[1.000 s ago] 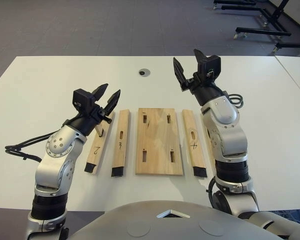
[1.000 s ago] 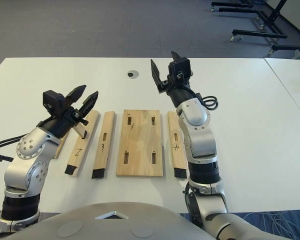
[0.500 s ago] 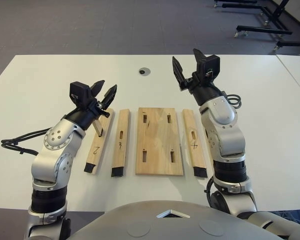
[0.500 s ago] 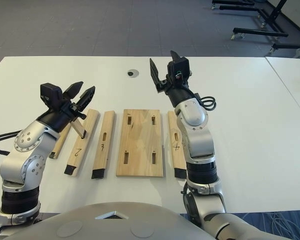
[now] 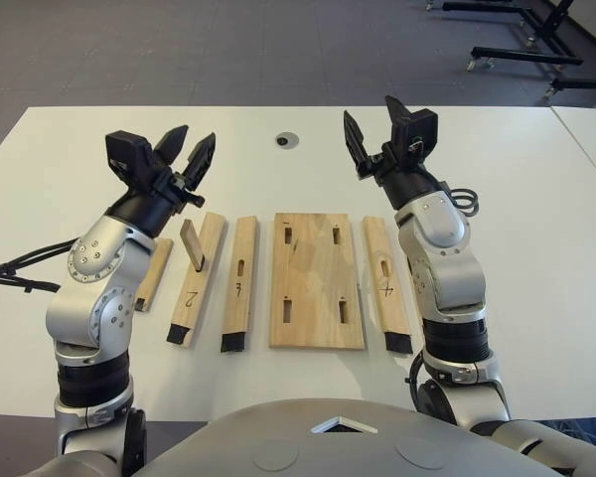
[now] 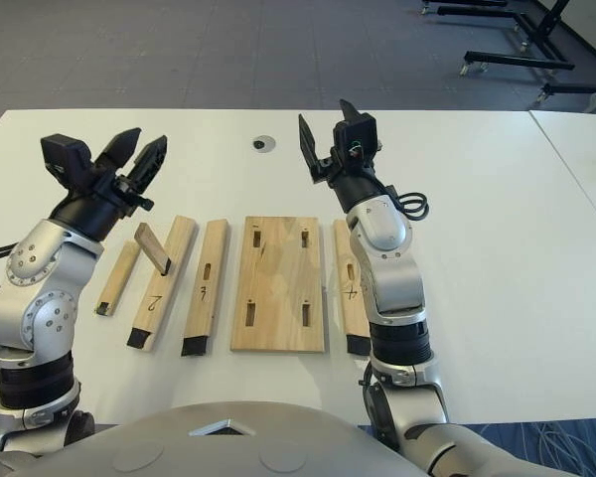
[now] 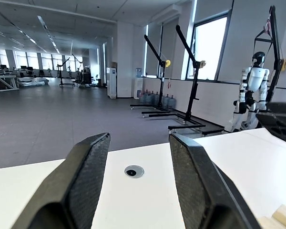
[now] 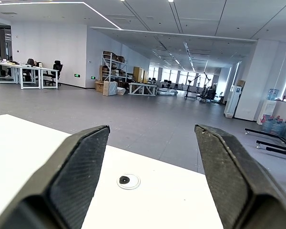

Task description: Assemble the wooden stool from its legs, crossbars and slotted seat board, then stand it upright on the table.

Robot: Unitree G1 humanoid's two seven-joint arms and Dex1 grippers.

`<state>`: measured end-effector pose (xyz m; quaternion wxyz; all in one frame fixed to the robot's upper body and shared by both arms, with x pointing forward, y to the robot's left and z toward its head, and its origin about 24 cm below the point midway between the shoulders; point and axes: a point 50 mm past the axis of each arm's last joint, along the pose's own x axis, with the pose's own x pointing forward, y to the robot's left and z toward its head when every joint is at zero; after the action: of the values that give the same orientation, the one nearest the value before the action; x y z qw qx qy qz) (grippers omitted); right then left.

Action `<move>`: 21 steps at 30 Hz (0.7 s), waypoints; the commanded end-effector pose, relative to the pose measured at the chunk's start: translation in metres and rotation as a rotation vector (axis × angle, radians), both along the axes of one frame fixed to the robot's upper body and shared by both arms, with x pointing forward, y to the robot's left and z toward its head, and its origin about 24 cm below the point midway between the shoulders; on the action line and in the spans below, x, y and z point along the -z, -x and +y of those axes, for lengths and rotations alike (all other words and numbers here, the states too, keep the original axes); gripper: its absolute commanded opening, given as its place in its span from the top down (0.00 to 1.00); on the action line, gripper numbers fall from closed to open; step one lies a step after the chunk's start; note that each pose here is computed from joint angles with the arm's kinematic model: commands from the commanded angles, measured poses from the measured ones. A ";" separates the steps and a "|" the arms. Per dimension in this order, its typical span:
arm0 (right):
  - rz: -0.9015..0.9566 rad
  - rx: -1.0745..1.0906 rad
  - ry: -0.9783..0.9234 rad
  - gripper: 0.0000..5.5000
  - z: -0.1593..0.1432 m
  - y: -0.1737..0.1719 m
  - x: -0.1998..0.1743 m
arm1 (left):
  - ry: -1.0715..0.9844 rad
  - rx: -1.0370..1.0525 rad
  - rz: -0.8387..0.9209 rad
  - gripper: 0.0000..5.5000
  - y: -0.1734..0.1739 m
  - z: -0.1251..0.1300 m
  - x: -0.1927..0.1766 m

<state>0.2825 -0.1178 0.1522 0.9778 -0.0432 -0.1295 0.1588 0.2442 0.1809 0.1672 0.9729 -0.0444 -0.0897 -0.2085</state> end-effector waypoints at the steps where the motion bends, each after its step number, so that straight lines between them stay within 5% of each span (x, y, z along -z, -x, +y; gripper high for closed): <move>1: -0.008 0.003 0.000 0.40 0.000 0.000 -0.001 | -0.005 0.024 -0.004 0.59 0.003 -0.002 -0.007; 8: 0.026 -0.025 -0.054 0.40 0.007 -0.002 0.000 | -0.124 0.142 0.365 0.59 0.004 -0.024 0.067; 12: -0.005 -0.057 -0.072 0.40 0.008 -0.005 -0.015 | -0.170 0.101 0.540 0.59 0.017 -0.008 0.121; 21: -0.003 -0.031 -0.063 0.40 0.004 -0.002 -0.012 | -0.091 0.071 0.405 0.59 0.008 0.000 0.095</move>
<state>0.2846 -0.1133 0.1655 0.9752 -0.0112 -0.1391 0.1715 0.2313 0.1841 0.0582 0.9612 -0.0416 0.1503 -0.2275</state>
